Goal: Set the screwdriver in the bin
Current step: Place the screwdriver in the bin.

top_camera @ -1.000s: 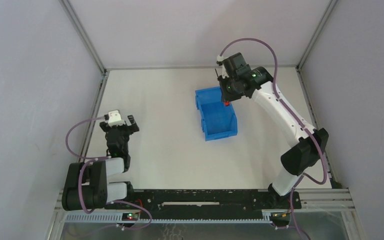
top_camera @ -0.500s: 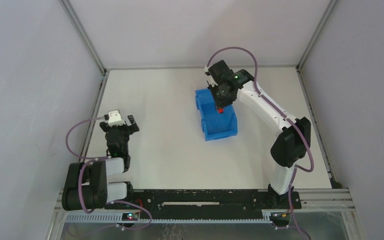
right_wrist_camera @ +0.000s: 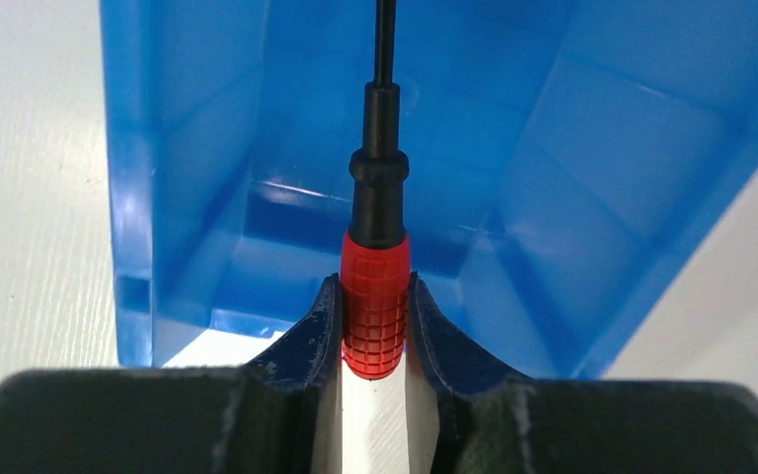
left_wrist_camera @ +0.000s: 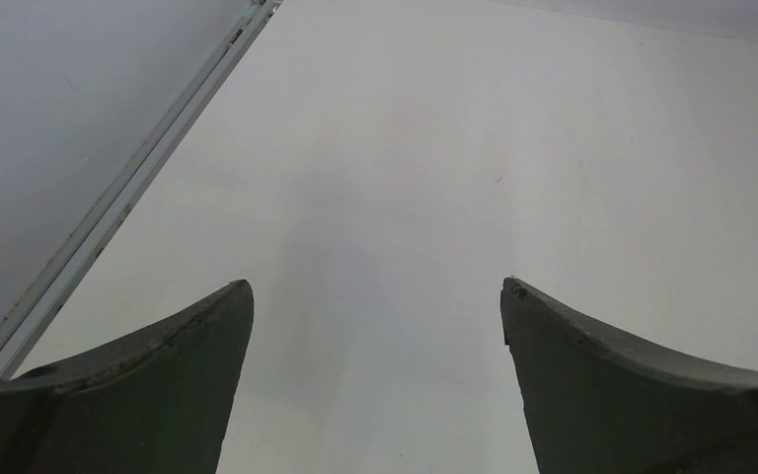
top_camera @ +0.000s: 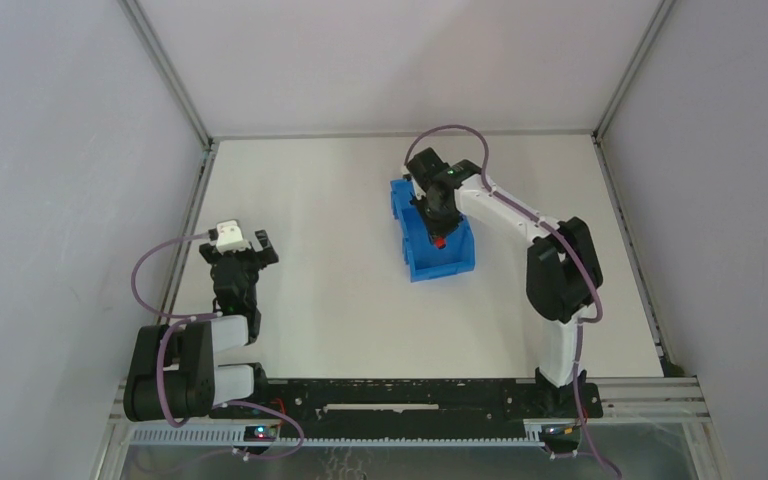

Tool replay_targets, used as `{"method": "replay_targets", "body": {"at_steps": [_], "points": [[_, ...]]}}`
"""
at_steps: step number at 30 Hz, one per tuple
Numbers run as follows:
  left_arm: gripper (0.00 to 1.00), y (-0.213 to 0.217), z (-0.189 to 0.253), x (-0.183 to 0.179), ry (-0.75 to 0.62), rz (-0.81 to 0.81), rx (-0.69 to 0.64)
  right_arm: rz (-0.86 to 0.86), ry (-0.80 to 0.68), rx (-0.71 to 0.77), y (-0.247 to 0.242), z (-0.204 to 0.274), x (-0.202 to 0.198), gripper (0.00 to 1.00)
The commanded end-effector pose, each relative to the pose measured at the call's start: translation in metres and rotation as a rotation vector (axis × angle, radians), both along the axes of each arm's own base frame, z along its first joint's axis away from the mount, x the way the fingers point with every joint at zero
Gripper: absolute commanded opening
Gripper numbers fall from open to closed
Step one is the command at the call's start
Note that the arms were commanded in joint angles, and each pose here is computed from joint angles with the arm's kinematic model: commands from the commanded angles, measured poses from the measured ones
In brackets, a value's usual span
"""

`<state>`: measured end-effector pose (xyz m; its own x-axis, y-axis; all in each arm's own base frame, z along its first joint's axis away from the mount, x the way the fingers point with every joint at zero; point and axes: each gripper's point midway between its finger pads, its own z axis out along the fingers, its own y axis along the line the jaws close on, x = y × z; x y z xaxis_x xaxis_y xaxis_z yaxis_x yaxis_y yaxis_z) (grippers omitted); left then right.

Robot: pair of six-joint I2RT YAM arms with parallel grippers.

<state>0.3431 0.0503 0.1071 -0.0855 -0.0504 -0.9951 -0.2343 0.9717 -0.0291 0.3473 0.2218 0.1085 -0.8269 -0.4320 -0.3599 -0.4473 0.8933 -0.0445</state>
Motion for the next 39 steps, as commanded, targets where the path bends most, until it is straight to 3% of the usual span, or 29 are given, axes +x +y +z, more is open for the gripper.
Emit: {"method": "replay_targets", "body": {"at_steps": [1,17,27,39], "points": [[1.0,0.002,0.027,0.01,-0.079,0.009,0.022,0.025,-0.05,0.03,0.014,-0.005,0.015,0.19],[1.0,0.002,0.027,0.01,-0.079,0.009,0.022,-0.025,-0.046,0.001,0.013,-0.047,0.024,0.28],[1.0,0.002,0.027,0.01,-0.079,0.008,0.022,-0.048,-0.035,-0.02,0.011,-0.057,0.024,0.5],[1.0,0.002,0.027,0.01,-0.079,0.01,0.022,-0.075,-0.093,0.027,0.013,-0.026,0.026,0.53]]}}
